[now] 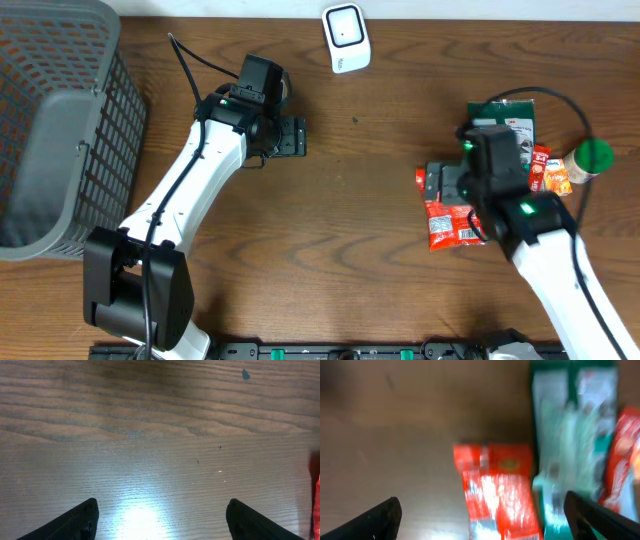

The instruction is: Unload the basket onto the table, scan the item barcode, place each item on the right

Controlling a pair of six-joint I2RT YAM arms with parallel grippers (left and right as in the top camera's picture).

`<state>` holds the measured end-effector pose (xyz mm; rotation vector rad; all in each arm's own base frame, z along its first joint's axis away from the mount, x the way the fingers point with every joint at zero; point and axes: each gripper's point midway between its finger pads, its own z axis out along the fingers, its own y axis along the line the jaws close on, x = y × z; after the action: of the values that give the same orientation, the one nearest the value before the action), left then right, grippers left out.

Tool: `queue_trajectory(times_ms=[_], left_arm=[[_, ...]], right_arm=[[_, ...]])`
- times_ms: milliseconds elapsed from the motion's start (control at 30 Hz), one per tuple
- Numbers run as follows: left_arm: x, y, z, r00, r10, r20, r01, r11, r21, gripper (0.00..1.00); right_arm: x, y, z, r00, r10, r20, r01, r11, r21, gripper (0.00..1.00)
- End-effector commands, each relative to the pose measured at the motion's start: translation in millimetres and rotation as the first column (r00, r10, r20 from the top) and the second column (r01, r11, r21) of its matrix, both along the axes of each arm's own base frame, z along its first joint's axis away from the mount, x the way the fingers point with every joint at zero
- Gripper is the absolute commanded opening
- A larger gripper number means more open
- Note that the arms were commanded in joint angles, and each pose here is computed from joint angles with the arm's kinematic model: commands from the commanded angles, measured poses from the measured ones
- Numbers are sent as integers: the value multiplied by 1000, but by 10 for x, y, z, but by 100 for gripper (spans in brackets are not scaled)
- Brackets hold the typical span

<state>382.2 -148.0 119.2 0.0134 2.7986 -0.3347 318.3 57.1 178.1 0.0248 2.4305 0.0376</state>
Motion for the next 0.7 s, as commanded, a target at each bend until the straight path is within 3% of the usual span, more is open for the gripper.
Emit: queue_trajectory(times_ms=[0, 133, 300, 467, 667], left_arm=[[17, 36, -3, 1000, 7, 2, -7, 1000, 13, 81], [17, 36, -3, 1000, 7, 2, -7, 1000, 13, 81], [17, 36, -3, 1000, 7, 2, -7, 1000, 13, 81], [17, 36, -3, 1000, 7, 2, -7, 1000, 13, 81], [17, 36, -3, 1000, 7, 2, -7, 1000, 13, 81]], right_arm=[[47, -109, 516, 979, -16, 204, 18, 1000, -9, 99], [-39, -132, 1170, 901, 0, 433, -6, 1000, 13, 99], [-417, -301, 1668, 795, -32, 606, 0, 999, 53, 99], [-816, -516, 1633, 715, -79, 694, 35, 996, 77, 99], [-1047, -620, 1270, 625, -101, 774, 47, 995, 91, 99]])
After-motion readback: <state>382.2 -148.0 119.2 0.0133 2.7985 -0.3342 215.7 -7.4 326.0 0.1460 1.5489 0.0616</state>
